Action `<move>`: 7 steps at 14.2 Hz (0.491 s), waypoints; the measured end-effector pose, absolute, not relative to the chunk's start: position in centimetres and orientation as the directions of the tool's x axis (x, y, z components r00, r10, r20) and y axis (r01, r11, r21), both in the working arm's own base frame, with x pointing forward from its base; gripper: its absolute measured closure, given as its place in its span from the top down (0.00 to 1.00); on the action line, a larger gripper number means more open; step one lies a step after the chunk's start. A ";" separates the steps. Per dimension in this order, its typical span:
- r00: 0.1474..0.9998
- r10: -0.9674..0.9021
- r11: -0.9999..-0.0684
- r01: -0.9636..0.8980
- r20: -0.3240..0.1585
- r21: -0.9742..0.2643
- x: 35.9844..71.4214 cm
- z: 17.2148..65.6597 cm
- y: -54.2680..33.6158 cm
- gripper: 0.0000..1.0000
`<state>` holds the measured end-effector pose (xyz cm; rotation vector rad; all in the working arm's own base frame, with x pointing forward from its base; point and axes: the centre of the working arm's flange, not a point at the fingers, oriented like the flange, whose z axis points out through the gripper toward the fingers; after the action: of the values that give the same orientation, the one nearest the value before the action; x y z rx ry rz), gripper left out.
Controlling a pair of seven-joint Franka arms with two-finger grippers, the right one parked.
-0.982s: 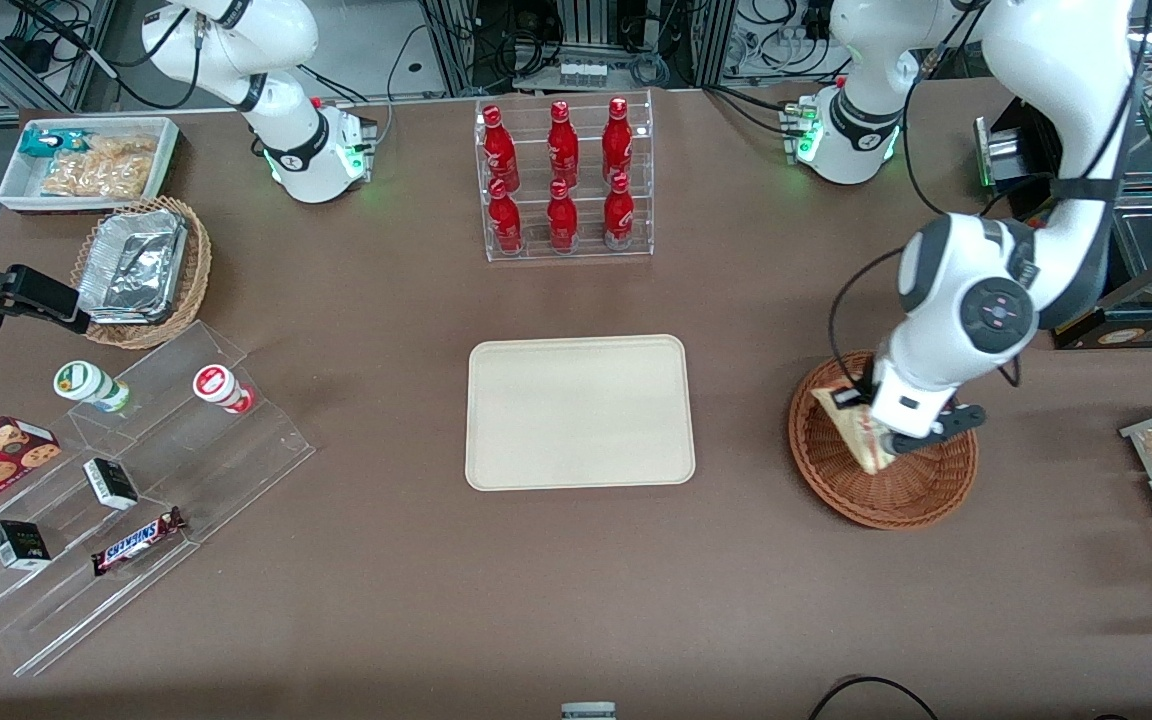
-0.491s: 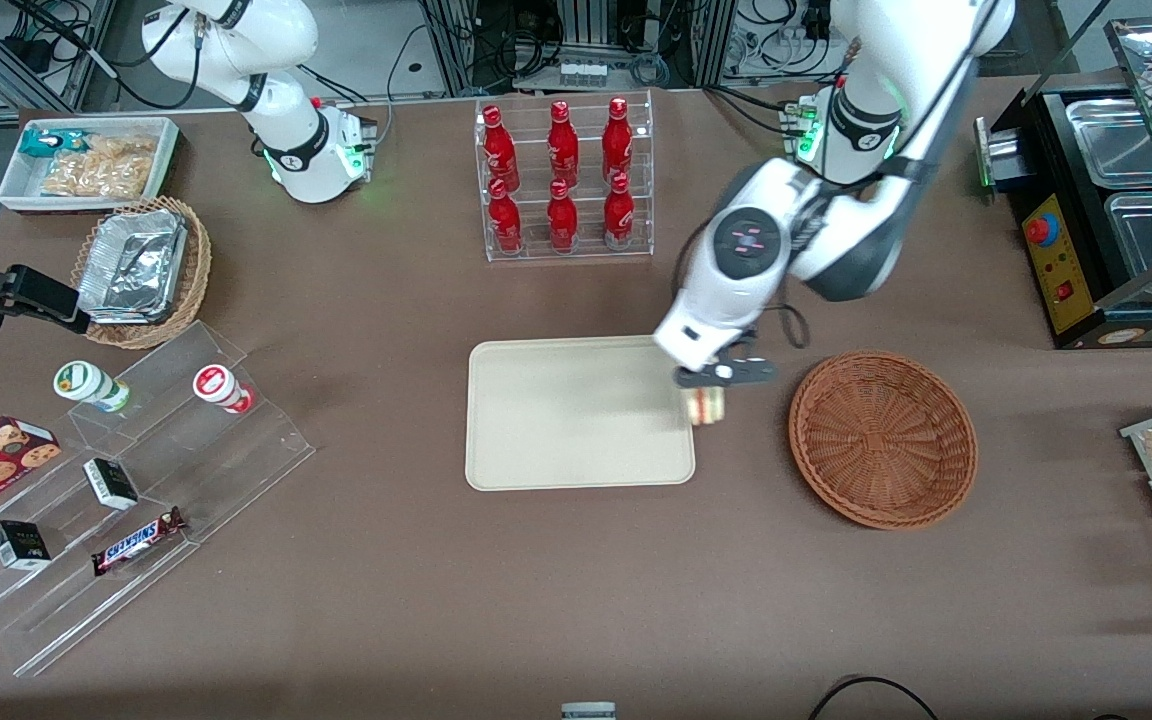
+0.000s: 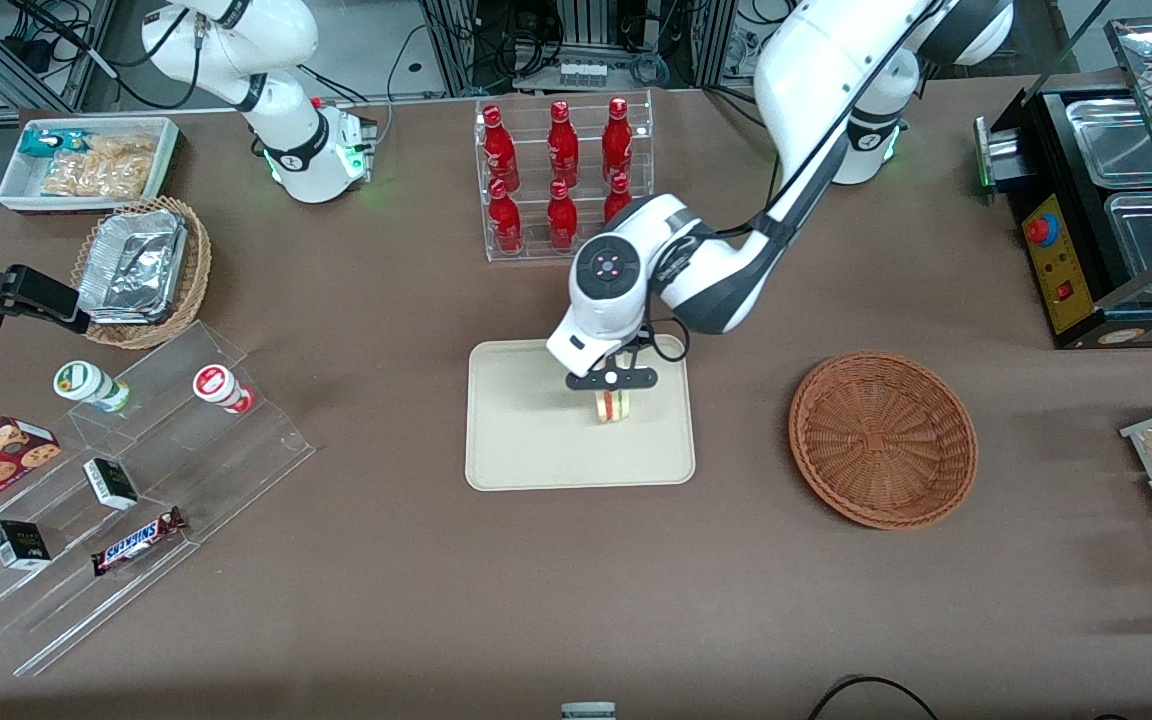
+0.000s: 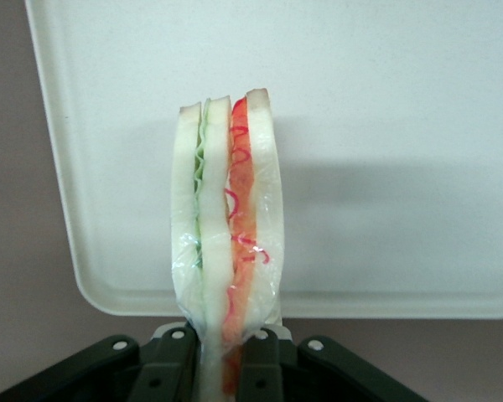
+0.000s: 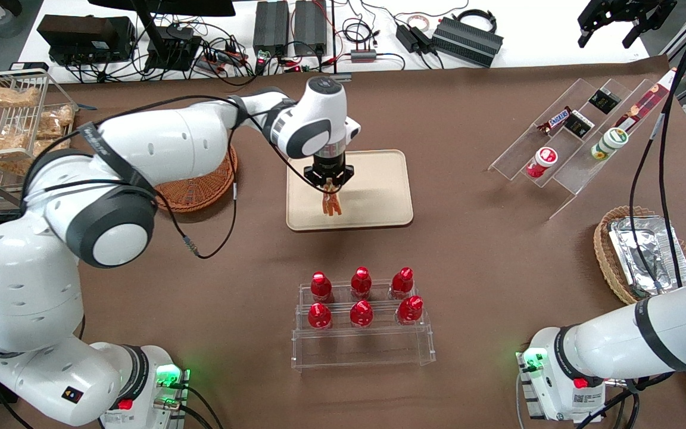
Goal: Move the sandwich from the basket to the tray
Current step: 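Lift the sandwich and carry it with the left gripper over the cream tray, then lower the sandwich onto the tray and open the left gripper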
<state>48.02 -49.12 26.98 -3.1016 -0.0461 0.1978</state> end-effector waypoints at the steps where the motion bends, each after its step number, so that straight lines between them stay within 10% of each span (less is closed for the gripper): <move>1: 0.992 0.037 -0.998 0.032 -0.122 -0.048 47.9 26.0 -49.7 0.19; 7: 0.992 0.074 -0.997 0.072 -0.105 -0.016 48.9 24.3 -52.2 0.28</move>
<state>48.89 -52.17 24.27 -3.1234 -0.1143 0.1649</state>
